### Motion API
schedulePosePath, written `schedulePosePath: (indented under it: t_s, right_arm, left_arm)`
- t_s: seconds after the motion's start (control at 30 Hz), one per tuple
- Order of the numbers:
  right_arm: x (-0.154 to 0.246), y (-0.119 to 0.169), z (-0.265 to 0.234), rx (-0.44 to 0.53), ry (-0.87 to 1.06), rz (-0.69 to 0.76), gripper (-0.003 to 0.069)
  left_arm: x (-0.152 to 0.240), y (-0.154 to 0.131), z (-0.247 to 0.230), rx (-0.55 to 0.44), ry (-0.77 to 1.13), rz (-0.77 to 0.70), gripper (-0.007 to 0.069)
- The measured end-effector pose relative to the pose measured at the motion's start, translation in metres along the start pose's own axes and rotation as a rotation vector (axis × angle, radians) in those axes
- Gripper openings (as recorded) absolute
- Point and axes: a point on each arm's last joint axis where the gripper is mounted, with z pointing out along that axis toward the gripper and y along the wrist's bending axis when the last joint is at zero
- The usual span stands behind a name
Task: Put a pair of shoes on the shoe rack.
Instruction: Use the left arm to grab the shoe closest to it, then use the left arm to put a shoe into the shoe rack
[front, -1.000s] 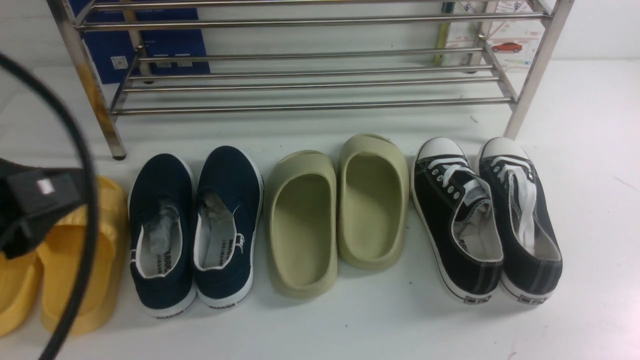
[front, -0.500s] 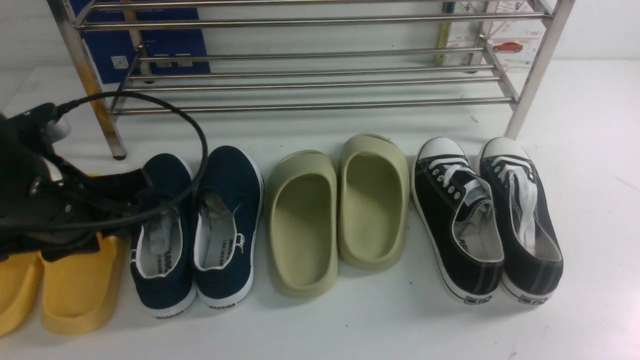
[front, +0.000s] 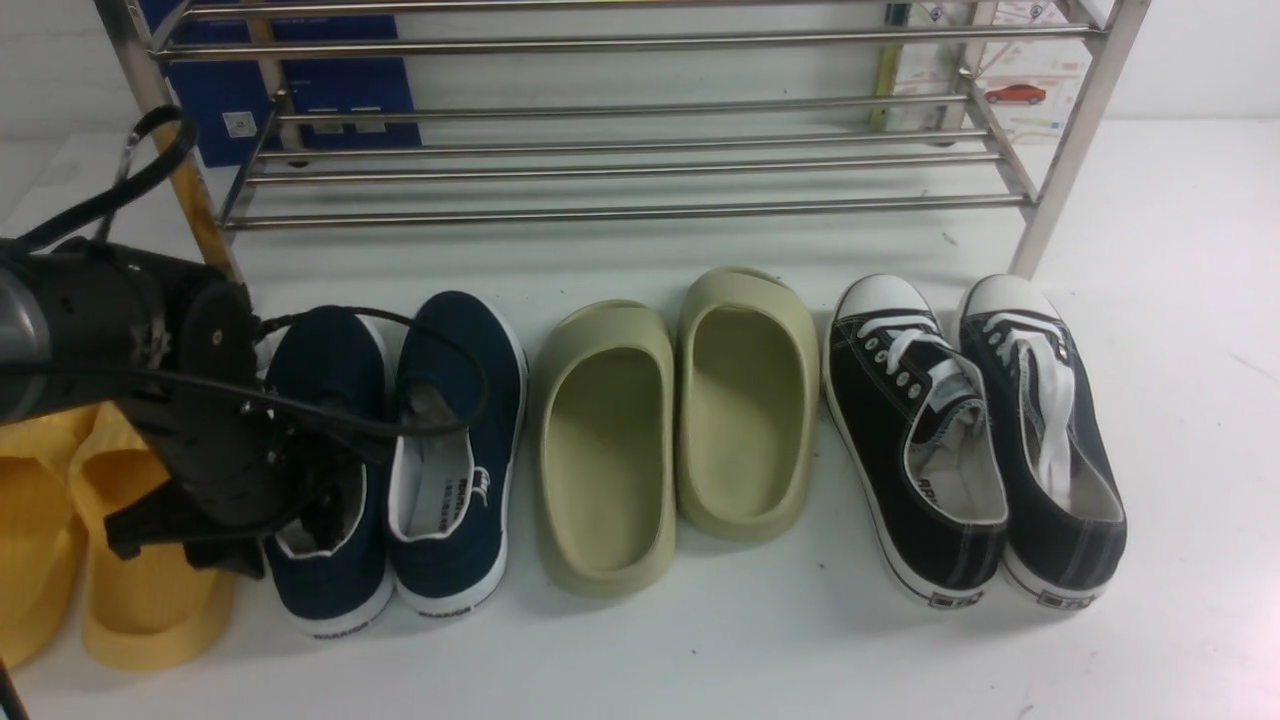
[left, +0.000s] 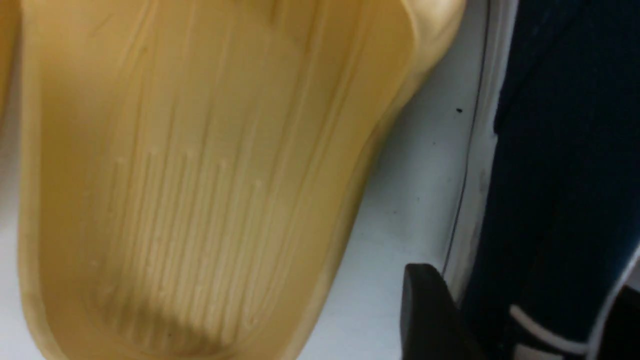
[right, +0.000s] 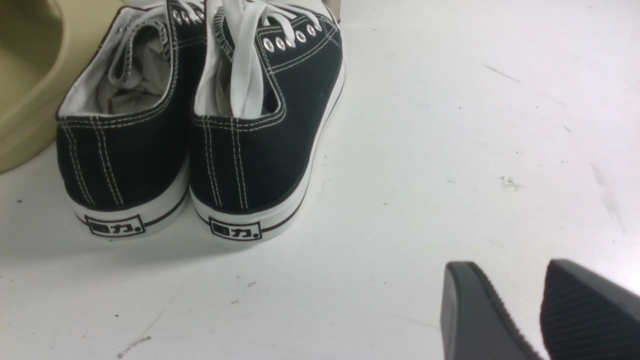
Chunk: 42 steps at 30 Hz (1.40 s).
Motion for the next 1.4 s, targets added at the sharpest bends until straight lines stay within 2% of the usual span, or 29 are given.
schedulePosePath:
  t_s: [0.17,0.37,0.5,0.6,0.93,1.2,1.4]
  right_arm:
    - [0.0,0.0,0.0,0.0,0.0,0.0,0.0246]
    - [0.0,0.0,0.0,0.0,0.0,0.0,0.0246]
    - [0.0,0.0,0.0,0.0,0.0,0.0,0.0246]
    - [0.0,0.0,0.0,0.0,0.0,0.0,0.0246]
    - [0.0,0.0,0.0,0.0,0.0,0.0,0.0246]
    - [0.0,0.0,0.0,0.0,0.0,0.0,0.0246]
    - [0.0,0.0,0.0,0.0,0.0,0.0,0.0246]
  left_arm:
    - [-0.001,0.002,-0.009,-0.003,-0.019,0.012,0.001]
    - [0.002,0.009,-0.056,0.05,-0.114,0.024,0.0014]
    - [0.005,0.017,-0.094,0.1,-0.237,0.092,0.0014]
    - [0.003,0.017,-0.103,0.106,-0.271,0.142,0.0014]
    - [-0.05,0.005,-0.087,0.096,-0.259,0.164,0.0014]
    - [-0.102,-0.028,-0.07,0.113,-0.284,0.175,0.0014]
    - [-0.133,-0.042,-0.054,0.11,-0.296,0.152,0.0014]
